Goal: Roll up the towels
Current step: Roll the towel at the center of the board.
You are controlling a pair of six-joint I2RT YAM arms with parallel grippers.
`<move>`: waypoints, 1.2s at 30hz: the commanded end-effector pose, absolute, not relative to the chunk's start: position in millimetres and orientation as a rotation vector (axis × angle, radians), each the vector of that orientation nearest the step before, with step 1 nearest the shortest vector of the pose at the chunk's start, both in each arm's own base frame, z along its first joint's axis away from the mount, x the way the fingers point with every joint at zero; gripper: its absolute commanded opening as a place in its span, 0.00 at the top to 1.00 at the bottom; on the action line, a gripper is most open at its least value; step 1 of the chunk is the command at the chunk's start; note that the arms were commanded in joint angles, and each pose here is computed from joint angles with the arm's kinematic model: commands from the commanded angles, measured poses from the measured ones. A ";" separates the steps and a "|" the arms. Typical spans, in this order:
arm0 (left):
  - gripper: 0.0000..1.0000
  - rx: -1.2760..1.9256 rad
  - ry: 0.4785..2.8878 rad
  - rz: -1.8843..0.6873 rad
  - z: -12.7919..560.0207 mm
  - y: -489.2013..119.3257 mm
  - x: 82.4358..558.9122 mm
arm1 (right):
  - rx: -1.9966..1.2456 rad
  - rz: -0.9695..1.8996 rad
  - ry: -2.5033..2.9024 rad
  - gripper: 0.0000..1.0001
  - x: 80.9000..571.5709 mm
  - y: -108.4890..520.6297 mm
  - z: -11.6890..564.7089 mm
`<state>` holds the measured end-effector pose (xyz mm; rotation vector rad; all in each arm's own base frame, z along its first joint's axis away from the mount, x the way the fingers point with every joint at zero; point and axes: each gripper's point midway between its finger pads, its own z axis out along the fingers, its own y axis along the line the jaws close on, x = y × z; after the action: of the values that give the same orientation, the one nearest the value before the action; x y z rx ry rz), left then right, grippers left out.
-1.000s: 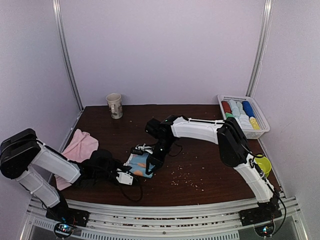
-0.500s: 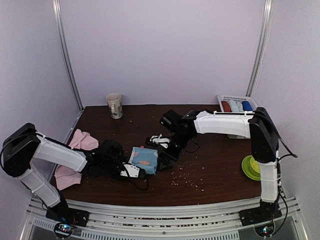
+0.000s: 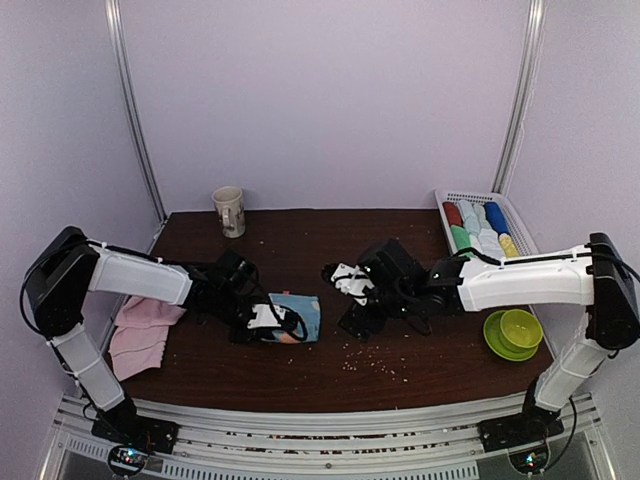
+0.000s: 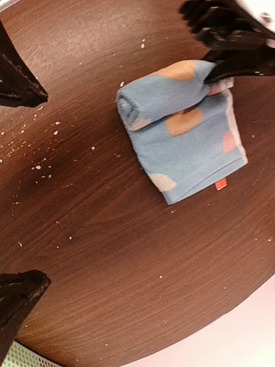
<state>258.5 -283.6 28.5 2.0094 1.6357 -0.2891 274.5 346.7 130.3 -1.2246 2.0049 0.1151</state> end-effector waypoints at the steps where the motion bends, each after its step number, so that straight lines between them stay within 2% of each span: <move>1: 1.00 2.096 1.891 -0.559 5.2 -262.2 219.1 | -1.256 0.013 1.882 0.00 276.5 342.9 126.6; 8: 1.00 2.081 2.026 -0.711 6.2 -261.3 225.6 | -1.374 -0.062 1.545 0.03 240.2 352.4 127.6; 13: 1.00 2.093 2.126 -0.762 -0.8 -257.3 229.6 | -1.501 -0.199 1.420 0.06 228.3 376.2 107.9; 16: 1.00 2.083 2.163 -0.797 -2.0 -257.4 234.1 | -1.537 -0.269 1.386 0.09 231.4 393.2 98.8; 30: 1.00 2.108 2.272 -0.933 -10.4 -256.1 239.1 | -1.610 -0.496 1.296 0.09 262.5 449.5 68.0; 36: 1.00 2.109 2.272 -0.939 -12.3 -255.2 237.6 | -1.637 -0.510 1.352 0.26 276.3 452.0 48.3</move>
<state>267.9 -282.7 26.5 2.0035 2.0899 -0.9355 263.7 457.1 57.8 -1.6346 1.3053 -0.4637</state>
